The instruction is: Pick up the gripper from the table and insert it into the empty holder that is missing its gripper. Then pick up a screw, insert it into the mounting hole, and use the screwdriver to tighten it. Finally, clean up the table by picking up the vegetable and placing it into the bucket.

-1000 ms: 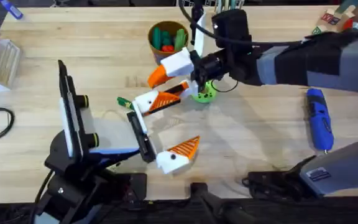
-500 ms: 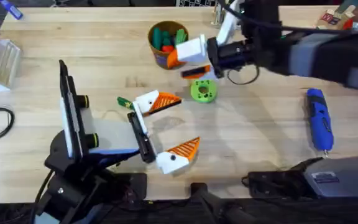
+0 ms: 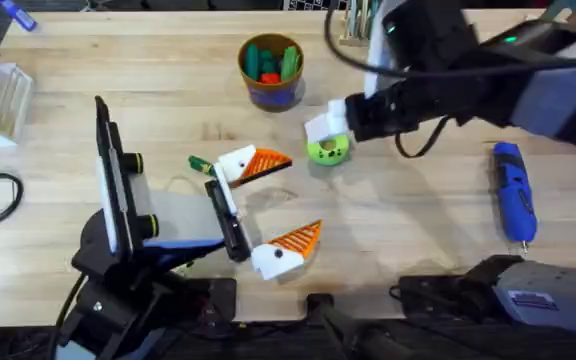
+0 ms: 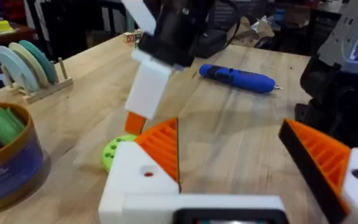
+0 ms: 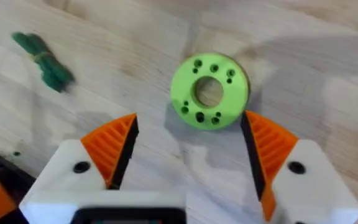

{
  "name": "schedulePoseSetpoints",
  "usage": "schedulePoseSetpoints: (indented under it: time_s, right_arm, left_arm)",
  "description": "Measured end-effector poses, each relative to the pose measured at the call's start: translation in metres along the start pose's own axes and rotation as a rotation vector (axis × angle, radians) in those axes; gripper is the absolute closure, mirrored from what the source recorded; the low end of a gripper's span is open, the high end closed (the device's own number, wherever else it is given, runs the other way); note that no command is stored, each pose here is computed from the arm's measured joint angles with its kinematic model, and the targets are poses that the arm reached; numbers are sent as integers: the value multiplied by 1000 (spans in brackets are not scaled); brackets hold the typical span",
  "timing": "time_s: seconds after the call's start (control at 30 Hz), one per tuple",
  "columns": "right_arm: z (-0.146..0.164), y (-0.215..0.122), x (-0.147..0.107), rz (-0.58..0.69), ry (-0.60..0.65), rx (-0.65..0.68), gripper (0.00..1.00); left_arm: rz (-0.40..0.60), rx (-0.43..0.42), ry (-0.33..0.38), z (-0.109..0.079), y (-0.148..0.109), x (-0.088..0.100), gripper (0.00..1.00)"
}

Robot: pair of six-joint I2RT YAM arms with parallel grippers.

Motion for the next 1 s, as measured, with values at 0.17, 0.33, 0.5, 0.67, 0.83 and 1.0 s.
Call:
schedulePoseSetpoints:
  time_s: [0.17, 0.33, 0.5, 0.67, 0.83, 1.0]
  right_arm:
    - [-3, 16, -9, 68, -44, -56, 229]
    - [3, 33, -18, 121, -99, -94, 364]
    - [7, 47, -25, 154, -154, -153, 485]
    - [5, 49, -25, 145, -171, -201, 520]
    - [5, 50, -19, 113, -178, -217, 569]
    - [3, 54, -21, 128, -181, -227, 724]
  left_arm:
    - [0, -1, 0, 0, 0, 0, 16]
    - [0, -2, 0, 0, 0, 0, 16]
    - [0, -2, 0, 0, 0, 0, 16]
    - [0, -2, 0, 0, 0, 0, 17]
    - [0, -2, 0, 0, 0, 0, 17]
    - [0, -2, 0, 0, 0, 0, 18]
Point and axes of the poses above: each hand's point on the last joint's axis, 136 mm out from that joint toward the fingers, its own y axis out along the fingers, its own z axis along the line the jaws close on, x = y × z, the point moved 7 cm from there along -y, back along the fingers, and after that the axes turned 2 degrees about y, right-handed, at the moved point
